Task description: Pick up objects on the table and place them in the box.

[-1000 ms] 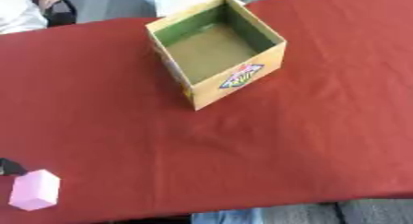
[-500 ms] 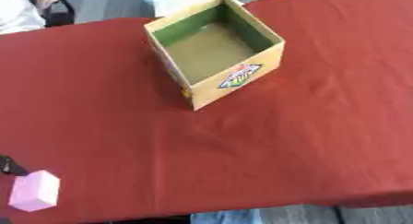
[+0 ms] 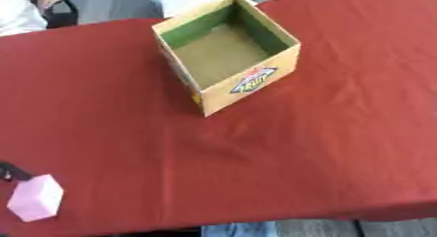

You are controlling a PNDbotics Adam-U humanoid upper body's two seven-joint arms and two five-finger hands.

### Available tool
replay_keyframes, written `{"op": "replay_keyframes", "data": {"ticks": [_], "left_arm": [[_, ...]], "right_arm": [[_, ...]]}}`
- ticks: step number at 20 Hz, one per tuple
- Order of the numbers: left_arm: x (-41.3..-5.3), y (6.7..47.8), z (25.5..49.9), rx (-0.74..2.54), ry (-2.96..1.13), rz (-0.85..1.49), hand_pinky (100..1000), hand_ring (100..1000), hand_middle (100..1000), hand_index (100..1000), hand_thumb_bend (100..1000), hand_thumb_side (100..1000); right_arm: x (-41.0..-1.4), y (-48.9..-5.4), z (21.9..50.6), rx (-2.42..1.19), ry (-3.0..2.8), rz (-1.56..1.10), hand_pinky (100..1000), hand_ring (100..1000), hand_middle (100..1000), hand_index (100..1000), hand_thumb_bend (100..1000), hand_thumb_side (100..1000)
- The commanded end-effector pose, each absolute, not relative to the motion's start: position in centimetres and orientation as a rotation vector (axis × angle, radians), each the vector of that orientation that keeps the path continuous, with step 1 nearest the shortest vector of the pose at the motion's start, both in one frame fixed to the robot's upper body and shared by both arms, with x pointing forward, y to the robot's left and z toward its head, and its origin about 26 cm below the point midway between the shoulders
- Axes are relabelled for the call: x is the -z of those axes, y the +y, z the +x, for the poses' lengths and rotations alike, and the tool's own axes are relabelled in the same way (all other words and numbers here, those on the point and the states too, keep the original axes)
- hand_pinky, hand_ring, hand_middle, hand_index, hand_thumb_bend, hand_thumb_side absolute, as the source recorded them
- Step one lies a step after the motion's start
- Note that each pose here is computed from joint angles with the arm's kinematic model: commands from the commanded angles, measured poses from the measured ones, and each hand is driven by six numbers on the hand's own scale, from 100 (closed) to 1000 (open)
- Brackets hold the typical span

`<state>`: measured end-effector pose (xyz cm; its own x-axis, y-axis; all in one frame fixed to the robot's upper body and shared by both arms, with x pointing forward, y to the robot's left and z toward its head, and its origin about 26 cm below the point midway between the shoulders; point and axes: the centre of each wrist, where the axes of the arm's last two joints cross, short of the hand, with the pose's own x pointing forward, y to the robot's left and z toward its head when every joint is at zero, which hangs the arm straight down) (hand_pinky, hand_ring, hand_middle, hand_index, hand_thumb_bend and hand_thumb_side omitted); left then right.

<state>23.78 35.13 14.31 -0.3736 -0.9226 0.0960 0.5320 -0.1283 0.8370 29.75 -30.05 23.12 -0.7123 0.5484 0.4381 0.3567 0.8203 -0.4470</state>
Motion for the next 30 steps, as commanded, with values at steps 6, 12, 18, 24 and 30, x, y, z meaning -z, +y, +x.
{"op": "replay_keyframes", "data": {"ticks": [6,12,18,24,30], "left_arm": [[-15.3,35.3,24.0,1.69,-1.084,0.631,838,845,821,928,515,446],[-15.1,34.8,24.1,1.702,-1.047,0.585,837,848,829,941,519,452],[-15.0,34.0,24.4,1.696,-1.058,0.546,806,836,796,928,504,444],[-14.9,33.7,24.5,1.716,-1.023,0.529,800,830,786,903,518,422],[-14.8,33.8,24.4,1.725,-0.995,0.552,736,769,743,885,436,310]], "right_arm": [[-24.1,-30.2,29.5,-0.459,-2.455,-0.678,878,838,801,854,108,1000],[-24.2,-30.0,29.6,-0.455,-2.461,-0.672,878,838,801,854,108,1000],[-24.2,-30.0,29.6,-0.449,-2.464,-0.667,878,838,800,853,108,1000],[-24.2,-30.0,29.6,-0.438,-2.465,-0.67,878,838,799,853,108,1000],[-24.1,-30.0,29.6,-0.434,-2.46,-0.668,878,839,797,852,107,1000]]}}
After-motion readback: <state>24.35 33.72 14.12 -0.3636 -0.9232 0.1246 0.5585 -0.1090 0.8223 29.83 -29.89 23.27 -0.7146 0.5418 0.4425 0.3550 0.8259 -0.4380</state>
